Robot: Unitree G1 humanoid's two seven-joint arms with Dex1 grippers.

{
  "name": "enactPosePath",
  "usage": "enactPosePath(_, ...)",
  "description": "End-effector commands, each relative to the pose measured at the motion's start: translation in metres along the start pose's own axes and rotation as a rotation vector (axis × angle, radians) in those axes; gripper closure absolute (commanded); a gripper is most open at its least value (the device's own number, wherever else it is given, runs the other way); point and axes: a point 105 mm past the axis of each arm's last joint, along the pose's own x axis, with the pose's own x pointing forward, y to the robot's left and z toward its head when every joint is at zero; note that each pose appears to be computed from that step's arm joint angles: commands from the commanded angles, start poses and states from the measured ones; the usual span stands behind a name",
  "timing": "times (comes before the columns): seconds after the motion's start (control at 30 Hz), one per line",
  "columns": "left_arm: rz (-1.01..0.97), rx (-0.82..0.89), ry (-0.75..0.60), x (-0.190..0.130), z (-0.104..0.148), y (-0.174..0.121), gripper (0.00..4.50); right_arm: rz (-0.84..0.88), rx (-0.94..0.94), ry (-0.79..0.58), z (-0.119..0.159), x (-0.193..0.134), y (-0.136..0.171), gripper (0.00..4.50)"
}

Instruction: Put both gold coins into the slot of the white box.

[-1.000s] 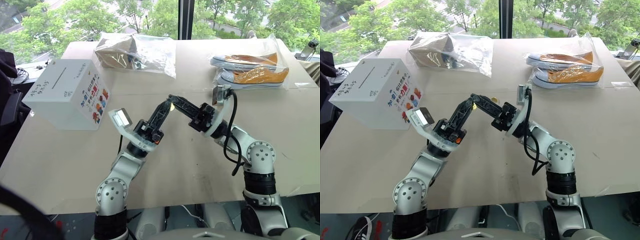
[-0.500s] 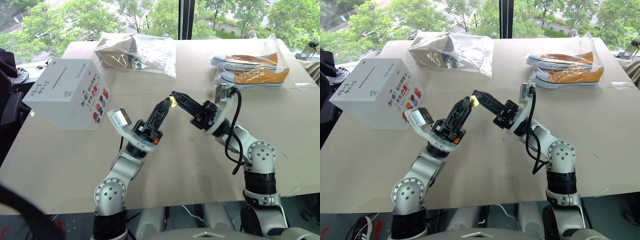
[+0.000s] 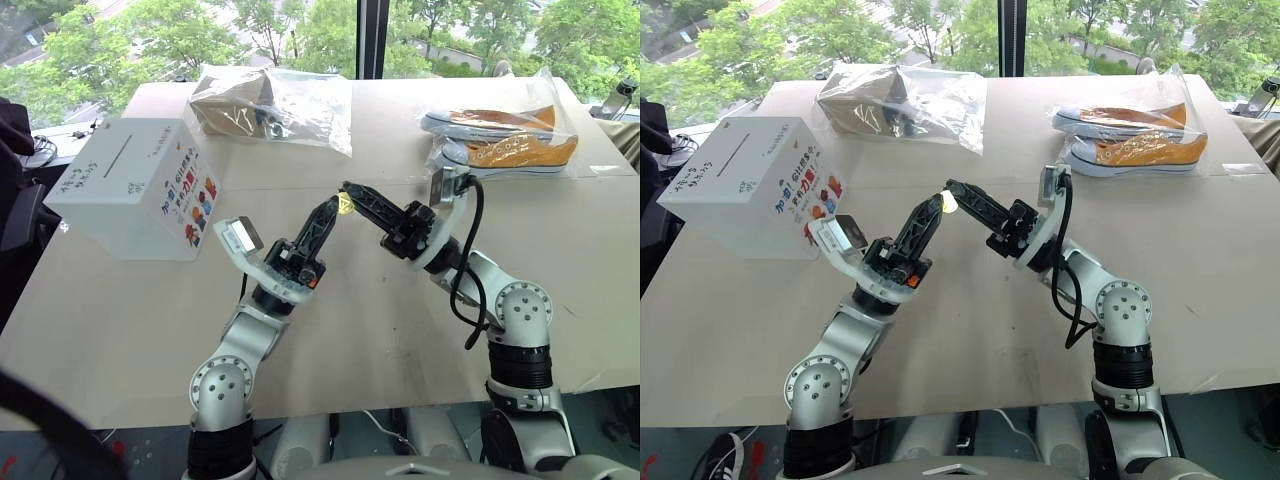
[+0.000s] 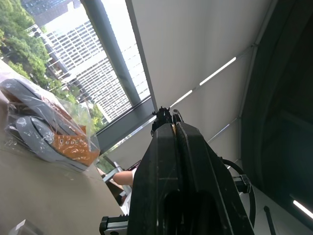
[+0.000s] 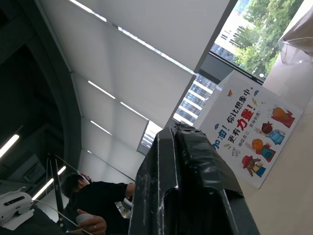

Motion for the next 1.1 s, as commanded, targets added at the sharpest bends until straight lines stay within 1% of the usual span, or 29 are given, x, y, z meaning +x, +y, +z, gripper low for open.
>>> enactPosePath(0.03,-0.056,-0.007,0.004,0.006,0.001,-0.012,4.43,0.042,-0.008,0.005,0.000,0.003,0.010,4.50)
enactPosePath(0.13,-0.060,-0.026,0.015,0.007,-0.001,-0.012,4.43,0.039,-0.010,0.008,-0.001,0.003,0.009,4.50)
enactPosePath(0.17,-0.062,-0.029,0.018,0.007,-0.001,-0.013,4.50,0.040,-0.011,0.010,-0.001,0.004,0.010,4.06)
enactPosePath(0.2,-0.063,-0.032,0.021,0.007,-0.001,-0.013,4.50,0.040,-0.012,0.012,-0.001,0.004,0.010,3.91)
enactPosePath(0.23,-0.063,-0.033,0.021,0.008,-0.001,-0.013,4.50,0.048,-0.011,0.012,-0.001,0.004,0.010,3.64)
enactPosePath(0.33,-0.056,-0.046,0.019,0.008,0.000,-0.011,4.50,0.055,-0.016,0.014,-0.001,0.004,0.011,2.49)
enactPosePath(0.37,-0.054,-0.057,0.021,0.007,-0.001,-0.011,4.50,0.051,-0.019,0.011,-0.001,0.004,0.011,1.94)
enactPosePath(0.4,-0.053,-0.061,0.021,0.007,-0.001,-0.011,4.50,0.045,-0.021,0.006,-0.001,0.004,0.010,1.73)
enactPosePath(0.43,-0.052,-0.063,0.022,0.007,-0.001,-0.011,4.50,0.042,-0.021,0.003,0.000,0.004,0.010,1.30)
enactPosePath(0.47,-0.052,-0.062,0.022,0.007,-0.001,-0.011,4.50,0.040,-0.021,0.001,0.000,0.004,0.009,1.04)
enactPosePath(0.5,-0.051,-0.061,0.021,0.006,0.000,-0.011,4.50,0.040,-0.022,0.000,0.000,0.003,0.009,0.41)
enactPosePath(0.53,-0.050,-0.062,0.021,0.006,0.000,-0.011,4.50,0.040,-0.021,-0.001,0.000,0.003,0.009,0.07)
enactPosePath(0.67,-0.006,-0.011,-0.016,0.003,0.008,-0.006,4.50,0.031,-0.009,-0.050,0.008,0.002,0.008,0.07)
enactPosePath(0.73,0.035,0.043,-0.043,0.001,0.018,-0.002,4.50,0.014,-0.011,-0.081,0.014,-0.001,0.005,0.07)
enactPosePath(0.8,0.101,0.159,-0.117,0.001,0.044,0.000,4.50,-0.019,-0.090,-0.074,0.021,-0.006,-0.001,0.07)
enactPosePath(0.87,0.154,0.328,-0.167,0.003,0.074,-0.006,4.50,-0.038,-0.264,-0.041,0.030,-0.011,-0.005,0.07)
enactPosePath(0.97,0.253,0.605,-0.192,0.009,0.121,-0.021,4.50,0.033,-0.534,0.016,0.043,-0.015,0.003,0.07)
enactPosePath(1.03,0.335,0.759,-0.185,0.011,0.148,-0.029,4.50,0.103,-0.720,0.104,0.043,-0.014,0.009,0.07)
enactPosePath(1.1,0.469,0.948,-0.138,0.009,0.175,-0.032,4.50,0.184,-0.920,0.233,0.037,-0.013,0.012,0.07)
